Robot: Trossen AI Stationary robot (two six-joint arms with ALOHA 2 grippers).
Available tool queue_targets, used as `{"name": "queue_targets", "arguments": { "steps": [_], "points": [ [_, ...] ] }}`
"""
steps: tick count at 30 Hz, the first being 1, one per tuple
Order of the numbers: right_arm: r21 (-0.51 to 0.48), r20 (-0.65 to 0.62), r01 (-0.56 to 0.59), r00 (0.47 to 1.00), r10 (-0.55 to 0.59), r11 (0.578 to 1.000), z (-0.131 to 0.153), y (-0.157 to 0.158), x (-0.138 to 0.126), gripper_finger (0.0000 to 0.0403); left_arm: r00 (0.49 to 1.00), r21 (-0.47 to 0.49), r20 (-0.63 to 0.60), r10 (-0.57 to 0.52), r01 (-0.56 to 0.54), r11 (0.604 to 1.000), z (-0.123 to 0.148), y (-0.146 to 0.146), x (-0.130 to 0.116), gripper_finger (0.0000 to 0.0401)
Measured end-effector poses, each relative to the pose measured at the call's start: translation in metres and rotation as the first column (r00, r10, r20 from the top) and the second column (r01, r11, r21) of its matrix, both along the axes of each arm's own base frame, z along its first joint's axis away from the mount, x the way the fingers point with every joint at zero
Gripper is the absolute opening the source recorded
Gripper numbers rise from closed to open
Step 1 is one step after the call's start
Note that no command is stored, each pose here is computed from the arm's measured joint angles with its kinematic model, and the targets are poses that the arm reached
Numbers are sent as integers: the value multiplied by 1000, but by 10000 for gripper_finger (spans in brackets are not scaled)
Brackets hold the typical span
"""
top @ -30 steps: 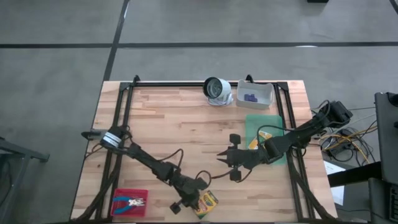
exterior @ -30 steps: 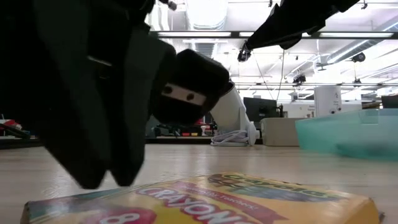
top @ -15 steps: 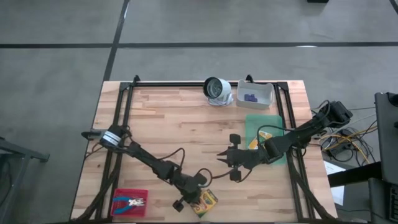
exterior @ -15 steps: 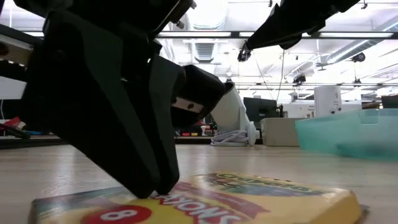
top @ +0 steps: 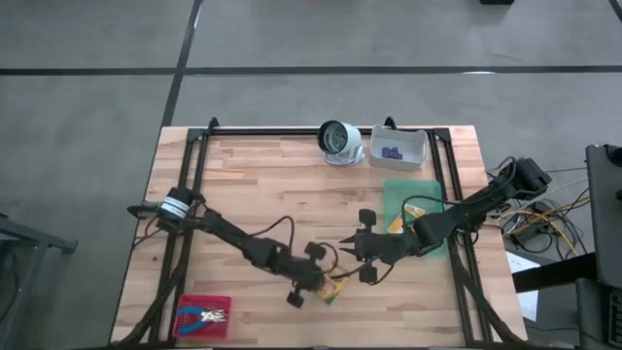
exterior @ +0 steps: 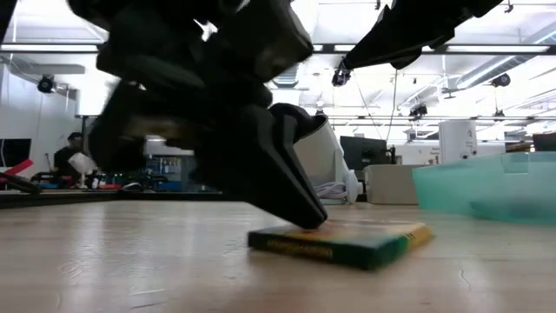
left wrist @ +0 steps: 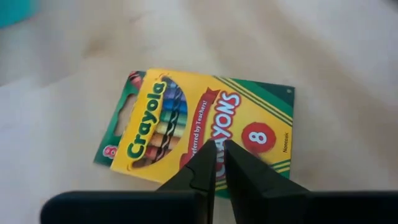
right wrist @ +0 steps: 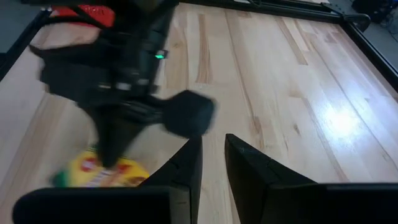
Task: Pick & Place School Supplies
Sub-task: Put the crayon box into the green bin
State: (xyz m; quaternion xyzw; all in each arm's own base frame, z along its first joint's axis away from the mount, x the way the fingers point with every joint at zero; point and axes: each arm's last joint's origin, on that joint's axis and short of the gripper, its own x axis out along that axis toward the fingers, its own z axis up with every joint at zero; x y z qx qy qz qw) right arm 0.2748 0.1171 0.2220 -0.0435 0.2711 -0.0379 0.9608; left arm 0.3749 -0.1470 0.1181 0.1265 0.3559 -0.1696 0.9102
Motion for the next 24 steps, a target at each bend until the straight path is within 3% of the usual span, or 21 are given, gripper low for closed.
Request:
{"name": "queue_targets", "arguments": {
  "steps": [6,10,15,24],
  "points": [
    [27,2,16,1000,-16,999,0,0,0,69,984,154,-80,160,-147,977,-9,32,0,37],
    [62,5,37,999,-37,997,0,0,0,75,976,187,-112,189,-166,968,-12,50,2,37],
    [174,10,103,994,-106,979,0,0,0,78,972,189,-93,214,-194,963,-8,65,6,37],
    [233,3,138,990,-143,963,-1,0,0,65,979,159,2,205,-203,966,49,69,-6,37]
  ]
}}
